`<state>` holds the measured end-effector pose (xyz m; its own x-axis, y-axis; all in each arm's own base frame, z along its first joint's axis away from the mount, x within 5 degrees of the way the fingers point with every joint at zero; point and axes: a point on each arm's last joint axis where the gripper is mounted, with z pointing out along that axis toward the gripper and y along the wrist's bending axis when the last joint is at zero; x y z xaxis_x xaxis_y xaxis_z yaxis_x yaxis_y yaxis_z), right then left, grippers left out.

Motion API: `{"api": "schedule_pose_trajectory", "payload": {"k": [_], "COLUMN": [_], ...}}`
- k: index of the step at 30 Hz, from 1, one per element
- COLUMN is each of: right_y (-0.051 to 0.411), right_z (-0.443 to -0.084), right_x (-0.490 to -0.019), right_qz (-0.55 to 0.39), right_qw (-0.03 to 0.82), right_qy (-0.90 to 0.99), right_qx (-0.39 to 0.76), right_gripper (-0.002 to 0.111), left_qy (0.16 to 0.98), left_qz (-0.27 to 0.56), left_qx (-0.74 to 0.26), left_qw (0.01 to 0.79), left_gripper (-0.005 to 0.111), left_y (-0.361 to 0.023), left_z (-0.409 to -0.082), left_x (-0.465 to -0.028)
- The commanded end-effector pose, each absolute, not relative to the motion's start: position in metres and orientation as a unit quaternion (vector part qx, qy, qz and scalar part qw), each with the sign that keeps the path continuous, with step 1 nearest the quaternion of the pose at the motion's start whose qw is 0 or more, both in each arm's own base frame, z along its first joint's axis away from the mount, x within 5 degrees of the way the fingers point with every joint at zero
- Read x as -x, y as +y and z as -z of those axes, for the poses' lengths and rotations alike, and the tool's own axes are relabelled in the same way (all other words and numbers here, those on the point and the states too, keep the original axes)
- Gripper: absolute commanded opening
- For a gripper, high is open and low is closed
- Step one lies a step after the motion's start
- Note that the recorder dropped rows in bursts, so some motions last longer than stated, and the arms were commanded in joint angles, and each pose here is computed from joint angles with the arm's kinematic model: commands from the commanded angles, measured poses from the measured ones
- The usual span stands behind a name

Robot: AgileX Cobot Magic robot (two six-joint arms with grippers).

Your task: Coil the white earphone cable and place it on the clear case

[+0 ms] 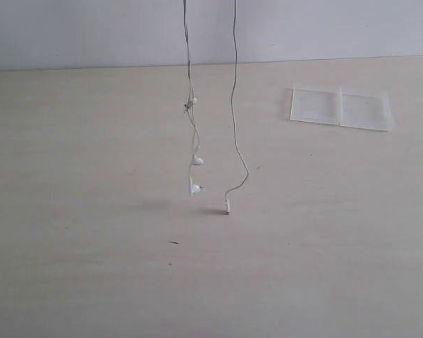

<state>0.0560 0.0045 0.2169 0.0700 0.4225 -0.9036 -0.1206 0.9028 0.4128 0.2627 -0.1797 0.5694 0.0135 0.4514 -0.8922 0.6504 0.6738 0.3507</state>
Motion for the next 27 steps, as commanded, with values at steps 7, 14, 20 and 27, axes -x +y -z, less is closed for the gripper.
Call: {"api": "schedule_pose_trajectory", "payload": {"k": [7,14,20,27], "right_y": [0.004,0.003,0.009,0.029], "right_z": [-0.230,-0.253,-0.283,-0.300], "right_x": [-0.053,-0.047,-0.073,-0.131], "right_qz": [-0.199,-0.218,-0.163,-0.175], "right_qw": [0.774,0.827,0.786,0.723], "right_qy": [0.592,0.510,0.594,0.667], "right_qx": [-0.105,-0.095,-0.052,0.036], "right_gripper": [0.000,0.000,0.000,0.000], "left_qy": [0.694,0.702,0.713,0.727], "left_qz": [0.093,0.105,0.124,0.144], "left_qx": [-0.387,-0.374,-0.351,-0.328], "left_qw": [0.600,0.596,0.594,0.586], "left_gripper": [0.000,0.000,0.000,0.000], "left_y": [-0.179,-0.178,-0.177,-0.177], "left_z": [-0.573,-0.573,-0.574,-0.573], "left_x": [-0.261,-0.260,-0.258,-0.258]}}
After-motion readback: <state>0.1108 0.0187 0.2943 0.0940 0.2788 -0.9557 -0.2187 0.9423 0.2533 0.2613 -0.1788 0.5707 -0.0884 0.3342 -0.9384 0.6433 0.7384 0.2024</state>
